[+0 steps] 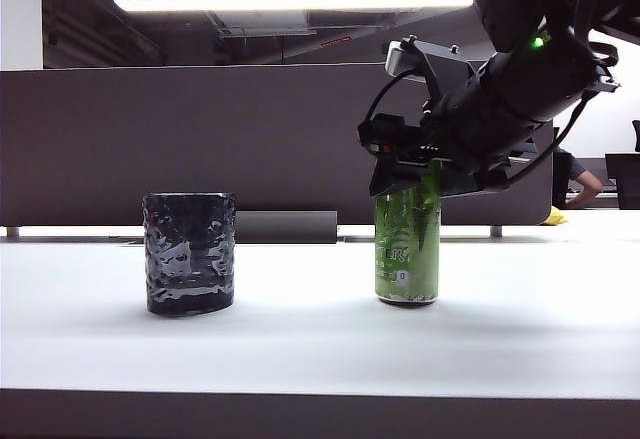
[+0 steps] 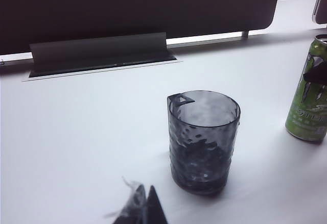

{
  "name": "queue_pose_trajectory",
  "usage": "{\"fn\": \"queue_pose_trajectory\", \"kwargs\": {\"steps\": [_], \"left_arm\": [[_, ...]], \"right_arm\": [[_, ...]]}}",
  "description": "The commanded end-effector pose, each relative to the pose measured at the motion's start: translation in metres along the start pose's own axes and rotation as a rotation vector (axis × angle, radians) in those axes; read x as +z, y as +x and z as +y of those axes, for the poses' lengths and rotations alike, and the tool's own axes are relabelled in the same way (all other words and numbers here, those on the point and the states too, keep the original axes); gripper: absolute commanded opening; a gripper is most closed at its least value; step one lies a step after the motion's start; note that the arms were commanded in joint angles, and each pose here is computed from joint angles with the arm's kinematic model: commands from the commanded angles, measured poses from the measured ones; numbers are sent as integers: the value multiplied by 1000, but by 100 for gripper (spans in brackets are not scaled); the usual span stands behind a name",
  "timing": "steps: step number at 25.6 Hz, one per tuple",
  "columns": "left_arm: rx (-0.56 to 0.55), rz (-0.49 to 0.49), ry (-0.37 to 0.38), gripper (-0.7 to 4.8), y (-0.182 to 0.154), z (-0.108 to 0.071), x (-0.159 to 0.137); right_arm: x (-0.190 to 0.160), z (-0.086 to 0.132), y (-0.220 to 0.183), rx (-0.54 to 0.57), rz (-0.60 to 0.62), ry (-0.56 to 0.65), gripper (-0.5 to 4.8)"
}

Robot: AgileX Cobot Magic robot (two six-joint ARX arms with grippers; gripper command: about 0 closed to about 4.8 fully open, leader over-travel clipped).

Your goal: Pick up the metal can, pour some water into the cup, then place the can back on the table.

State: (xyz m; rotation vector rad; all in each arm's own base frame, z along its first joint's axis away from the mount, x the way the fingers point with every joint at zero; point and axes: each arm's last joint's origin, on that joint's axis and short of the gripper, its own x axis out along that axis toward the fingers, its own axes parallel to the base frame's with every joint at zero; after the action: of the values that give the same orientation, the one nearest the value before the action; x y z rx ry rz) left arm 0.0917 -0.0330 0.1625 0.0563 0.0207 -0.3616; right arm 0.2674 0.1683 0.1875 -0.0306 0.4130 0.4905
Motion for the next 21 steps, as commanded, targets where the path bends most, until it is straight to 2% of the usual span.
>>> {"fn": "queue_pose_trajectory", "kwargs": {"steps": [1,3,4,6,10,12,15,16,21], "left_arm": [[0,-14,0,-5,0,0,2],[0,-14,0,-5,0,0,2],[0,-14,0,-5,0,0,2],[0,-14,0,-5,0,0,2],[0,-14,0,-5,0,0,2],[0,-14,0,-5,0,0,2],[0,-14,0,-5,0,0,2],[0,-14,0,-5,0,0,2],[0,-14,0,-5,0,0,2]], "right_arm": [[6,1,-1,8,-41,-3,279],[6,1,-1,8,-41,-3,297],[6,1,-1,8,-41,-3,333],[6,1,-1,9,-41,-3,367],[6,1,-1,13,-40,-3,383],[6,1,-1,13,-36,-3,440],[5,1,-1,13,-29,-3,447],[5,1,-1,13,-30,-3,479],[6,2,-1,17,-35,-3,479]]}}
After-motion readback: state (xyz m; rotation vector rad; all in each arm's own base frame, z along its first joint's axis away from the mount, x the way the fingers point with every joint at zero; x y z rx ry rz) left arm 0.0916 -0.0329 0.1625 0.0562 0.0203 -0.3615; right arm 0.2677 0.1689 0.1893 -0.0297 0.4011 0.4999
